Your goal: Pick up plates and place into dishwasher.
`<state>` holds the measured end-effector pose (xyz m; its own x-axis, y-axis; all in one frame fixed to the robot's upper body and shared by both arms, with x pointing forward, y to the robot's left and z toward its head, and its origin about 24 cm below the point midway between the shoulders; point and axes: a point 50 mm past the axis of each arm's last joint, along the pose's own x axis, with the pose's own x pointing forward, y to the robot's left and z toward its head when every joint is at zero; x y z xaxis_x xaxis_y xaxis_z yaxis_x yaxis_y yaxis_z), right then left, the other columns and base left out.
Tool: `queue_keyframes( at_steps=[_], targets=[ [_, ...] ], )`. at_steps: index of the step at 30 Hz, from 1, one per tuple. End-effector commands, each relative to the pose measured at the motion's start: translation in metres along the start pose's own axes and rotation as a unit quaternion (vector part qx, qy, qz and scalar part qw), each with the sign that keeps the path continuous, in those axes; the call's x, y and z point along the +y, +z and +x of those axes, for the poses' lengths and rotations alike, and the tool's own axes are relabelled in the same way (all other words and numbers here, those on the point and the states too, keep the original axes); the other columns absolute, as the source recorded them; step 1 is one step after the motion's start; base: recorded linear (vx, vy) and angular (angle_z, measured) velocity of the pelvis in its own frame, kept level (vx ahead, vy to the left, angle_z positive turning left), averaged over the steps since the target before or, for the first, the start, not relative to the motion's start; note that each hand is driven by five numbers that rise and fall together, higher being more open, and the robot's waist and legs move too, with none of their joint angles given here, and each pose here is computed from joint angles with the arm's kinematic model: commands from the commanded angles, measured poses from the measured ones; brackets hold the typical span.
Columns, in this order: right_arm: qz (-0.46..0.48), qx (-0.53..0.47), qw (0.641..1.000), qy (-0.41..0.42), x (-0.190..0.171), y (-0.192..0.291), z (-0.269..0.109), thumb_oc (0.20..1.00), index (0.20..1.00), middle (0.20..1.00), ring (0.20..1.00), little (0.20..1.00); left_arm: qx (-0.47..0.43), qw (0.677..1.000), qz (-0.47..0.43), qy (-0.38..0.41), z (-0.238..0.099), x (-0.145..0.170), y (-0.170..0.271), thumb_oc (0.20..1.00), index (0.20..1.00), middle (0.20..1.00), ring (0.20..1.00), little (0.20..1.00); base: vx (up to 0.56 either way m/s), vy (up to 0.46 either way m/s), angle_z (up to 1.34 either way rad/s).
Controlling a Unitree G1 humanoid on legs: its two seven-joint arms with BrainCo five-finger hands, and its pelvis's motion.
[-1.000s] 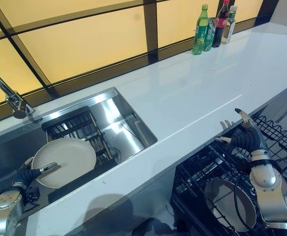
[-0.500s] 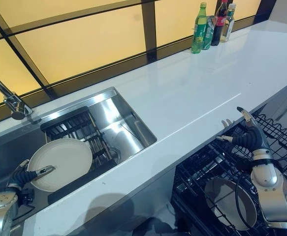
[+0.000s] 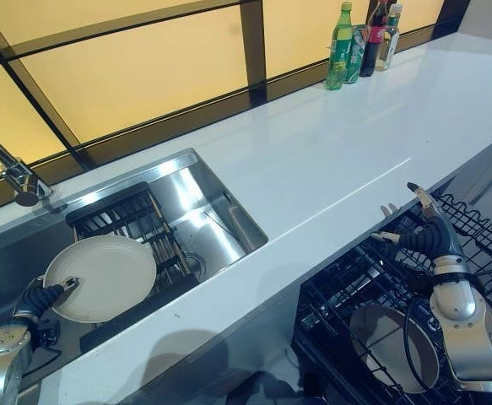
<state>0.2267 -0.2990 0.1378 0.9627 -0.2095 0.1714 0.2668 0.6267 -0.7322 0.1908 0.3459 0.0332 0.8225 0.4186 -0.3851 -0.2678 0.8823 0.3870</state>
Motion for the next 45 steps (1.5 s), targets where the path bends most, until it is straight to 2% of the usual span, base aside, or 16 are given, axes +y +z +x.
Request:
queue_keyframes(
  at_steps=[1, 9, 13, 19, 28, 33, 41, 45],
  targets=[
    [0.003, -0.076, 0.997, -0.035, -0.013, 0.029, 0.005, 1.000, 1.000, 1.000, 1.000, 1.000, -0.024, 0.996, 0.076, 0.043, 0.001, 0.031, 0.017, 0.200, 0.200, 0.200, 0.200, 0.200, 0.00, 0.000, 0.00],
    [0.005, -0.077, 0.996, -0.037, -0.012, 0.030, 0.006, 1.000, 1.000, 1.000, 1.000, 1.000, -0.043, 0.996, 0.056, 0.061, 0.001, 0.032, 0.022, 0.200, 0.200, 0.200, 0.200, 0.200, 0.00, 0.000, 0.00],
    [0.009, -0.078, 0.996, -0.040, -0.011, 0.030, 0.006, 1.000, 1.000, 1.000, 1.000, 1.000, -0.086, 0.988, 0.031, 0.126, -0.001, 0.040, 0.033, 0.200, 0.200, 0.200, 0.200, 0.200, 0.00, 0.000, 0.00],
    [0.018, -0.078, 0.996, -0.046, -0.007, 0.030, 0.007, 1.000, 1.000, 1.000, 1.000, 1.000, -0.182, 0.956, 0.010, 0.230, -0.011, 0.051, 0.063, 0.200, 0.200, 0.200, 0.200, 0.200, 0.00, 0.000, 0.00],
    [0.027, -0.082, 0.994, -0.061, -0.009, 0.031, 0.005, 1.000, 1.000, 1.000, 1.000, 1.000, -0.312, 0.899, -0.009, 0.307, -0.034, 0.059, 0.095, 0.200, 0.200, 0.200, 0.200, 0.200, 0.00, -0.008, 0.02],
    [0.043, -0.108, 0.990, -0.084, -0.016, 0.039, 0.005, 1.000, 1.000, 1.000, 1.000, 1.000, -0.379, 0.881, -0.009, 0.282, -0.046, 0.054, 0.114, 0.200, 0.200, 0.200, 0.200, 0.200, 0.00, 0.000, 0.00],
    [0.090, -0.210, 0.965, -0.129, -0.030, 0.072, 0.001, 1.000, 1.000, 1.000, 1.000, 1.000, -0.495, 0.839, -0.020, 0.224, -0.064, 0.035, 0.145, 0.200, 0.200, 0.200, 0.200, 0.200, 0.00, 0.001, 0.00],
    [0.160, -0.268, 0.944, -0.104, -0.028, 0.091, -0.002, 1.000, 1.000, 1.000, 1.000, 1.000, -0.561, 0.813, -0.027, 0.152, -0.075, 0.016, 0.162, 0.200, 0.200, 0.200, 0.200, 0.200, -0.01, 0.001, 0.00]
  ],
)
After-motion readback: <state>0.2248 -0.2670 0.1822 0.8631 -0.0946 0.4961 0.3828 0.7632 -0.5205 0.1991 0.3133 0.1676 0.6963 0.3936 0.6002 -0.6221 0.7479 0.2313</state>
